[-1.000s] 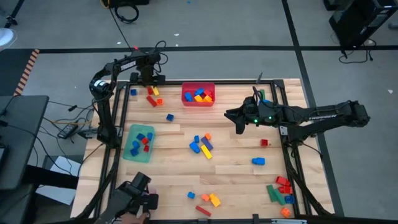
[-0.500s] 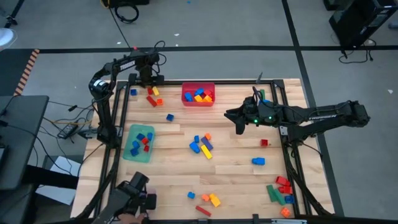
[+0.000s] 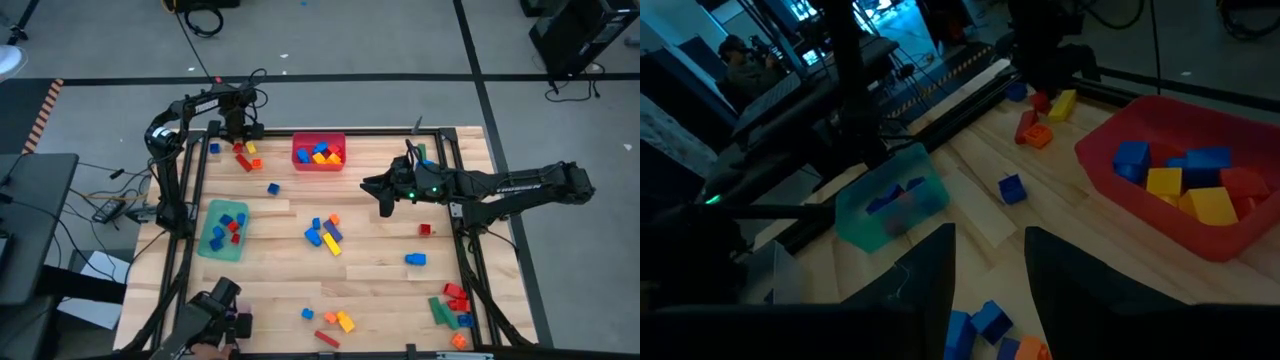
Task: Sort blocks by size
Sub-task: Put the red 4 studded building block into the teal bin
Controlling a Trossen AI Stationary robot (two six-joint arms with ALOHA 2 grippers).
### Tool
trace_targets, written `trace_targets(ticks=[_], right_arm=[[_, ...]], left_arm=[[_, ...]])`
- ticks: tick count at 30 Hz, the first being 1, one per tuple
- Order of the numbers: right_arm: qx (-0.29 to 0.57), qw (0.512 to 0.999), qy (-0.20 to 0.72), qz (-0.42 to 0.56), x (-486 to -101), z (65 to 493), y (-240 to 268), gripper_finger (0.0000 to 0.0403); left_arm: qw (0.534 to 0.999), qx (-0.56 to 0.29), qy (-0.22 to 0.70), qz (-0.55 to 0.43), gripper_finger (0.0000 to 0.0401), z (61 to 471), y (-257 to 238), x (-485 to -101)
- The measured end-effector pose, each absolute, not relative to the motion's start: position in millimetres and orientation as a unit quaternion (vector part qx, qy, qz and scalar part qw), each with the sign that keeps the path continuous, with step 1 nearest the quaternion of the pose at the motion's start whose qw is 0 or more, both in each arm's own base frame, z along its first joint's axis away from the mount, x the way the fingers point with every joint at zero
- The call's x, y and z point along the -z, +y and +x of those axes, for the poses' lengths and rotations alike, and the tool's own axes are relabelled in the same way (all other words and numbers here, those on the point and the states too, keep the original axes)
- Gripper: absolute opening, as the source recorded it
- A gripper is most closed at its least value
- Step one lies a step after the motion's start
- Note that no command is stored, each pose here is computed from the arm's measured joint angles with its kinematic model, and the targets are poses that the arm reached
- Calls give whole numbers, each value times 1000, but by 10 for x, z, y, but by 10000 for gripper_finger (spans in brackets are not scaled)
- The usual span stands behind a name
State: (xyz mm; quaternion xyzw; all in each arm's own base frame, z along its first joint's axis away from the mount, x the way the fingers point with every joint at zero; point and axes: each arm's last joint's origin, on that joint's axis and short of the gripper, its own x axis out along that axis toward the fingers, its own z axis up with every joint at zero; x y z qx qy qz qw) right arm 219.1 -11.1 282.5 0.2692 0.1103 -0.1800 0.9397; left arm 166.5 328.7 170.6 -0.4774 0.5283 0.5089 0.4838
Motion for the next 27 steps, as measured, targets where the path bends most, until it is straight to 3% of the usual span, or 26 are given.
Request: trace_targets(ticks=[19,27], right_arm=[[180,940,110,270,-2825,2191,-111,136],[180,940,110,270,-2825,2191,-111,136]], left_arm=[[478,-497,571,-445,176,1629,3249,-1711],[480,-497,571,-444,154,1630,3252,-1711]])
